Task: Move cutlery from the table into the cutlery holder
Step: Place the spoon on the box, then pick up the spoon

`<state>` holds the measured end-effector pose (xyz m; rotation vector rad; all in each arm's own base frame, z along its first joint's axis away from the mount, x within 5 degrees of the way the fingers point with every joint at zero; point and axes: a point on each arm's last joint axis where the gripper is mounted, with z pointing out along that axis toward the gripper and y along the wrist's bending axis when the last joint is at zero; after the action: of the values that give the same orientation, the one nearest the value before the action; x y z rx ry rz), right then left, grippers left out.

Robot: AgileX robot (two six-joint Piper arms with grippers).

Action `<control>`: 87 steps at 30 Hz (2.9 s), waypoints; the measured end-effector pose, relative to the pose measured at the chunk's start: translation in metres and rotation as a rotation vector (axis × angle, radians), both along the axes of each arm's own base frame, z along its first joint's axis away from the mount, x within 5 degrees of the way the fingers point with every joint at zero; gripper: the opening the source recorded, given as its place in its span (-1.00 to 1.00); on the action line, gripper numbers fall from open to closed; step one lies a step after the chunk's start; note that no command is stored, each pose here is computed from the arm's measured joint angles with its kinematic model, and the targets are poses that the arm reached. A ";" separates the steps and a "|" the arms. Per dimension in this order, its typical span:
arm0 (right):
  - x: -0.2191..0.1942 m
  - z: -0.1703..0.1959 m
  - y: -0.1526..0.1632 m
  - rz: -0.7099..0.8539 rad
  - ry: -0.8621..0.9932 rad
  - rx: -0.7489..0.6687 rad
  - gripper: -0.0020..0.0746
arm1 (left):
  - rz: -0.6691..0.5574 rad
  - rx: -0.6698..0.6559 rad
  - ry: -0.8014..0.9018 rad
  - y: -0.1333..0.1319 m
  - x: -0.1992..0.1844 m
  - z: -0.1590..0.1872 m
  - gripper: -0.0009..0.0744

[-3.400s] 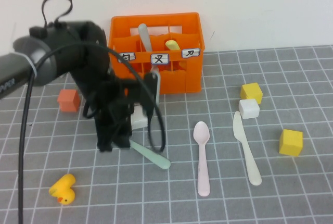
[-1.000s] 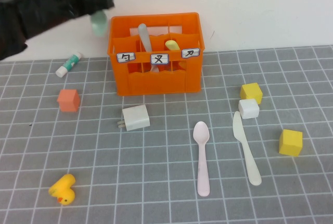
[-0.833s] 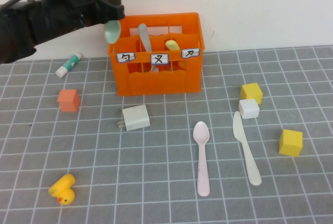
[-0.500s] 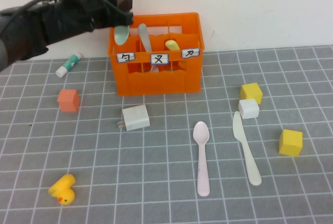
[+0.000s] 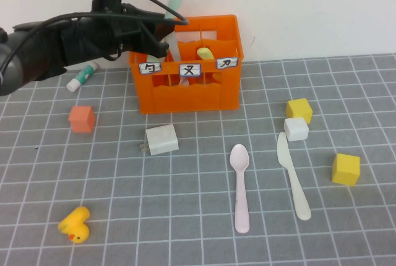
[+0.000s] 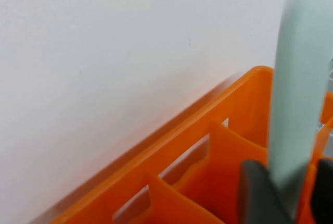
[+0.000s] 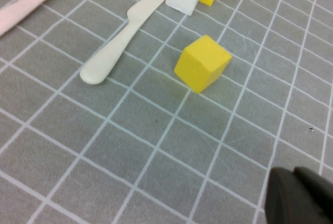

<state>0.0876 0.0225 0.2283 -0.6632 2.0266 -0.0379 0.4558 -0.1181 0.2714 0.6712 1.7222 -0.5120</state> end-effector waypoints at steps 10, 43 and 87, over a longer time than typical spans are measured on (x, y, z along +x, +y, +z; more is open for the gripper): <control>0.000 0.001 0.002 -0.004 0.005 0.046 -0.95 | -0.018 0.049 -0.113 0.000 -0.001 0.024 0.07; 0.158 0.074 0.081 0.459 0.451 0.121 -0.95 | 0.049 -0.280 -0.327 0.051 -0.320 0.197 -0.97; 0.237 -0.050 0.216 1.676 -0.116 -1.084 -0.14 | -0.108 0.207 0.183 0.049 -0.342 0.127 -0.98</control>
<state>0.3249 0.2390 0.1779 -2.6814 0.6385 -0.1698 0.1142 -0.0688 0.3989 0.8911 1.9362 -0.4856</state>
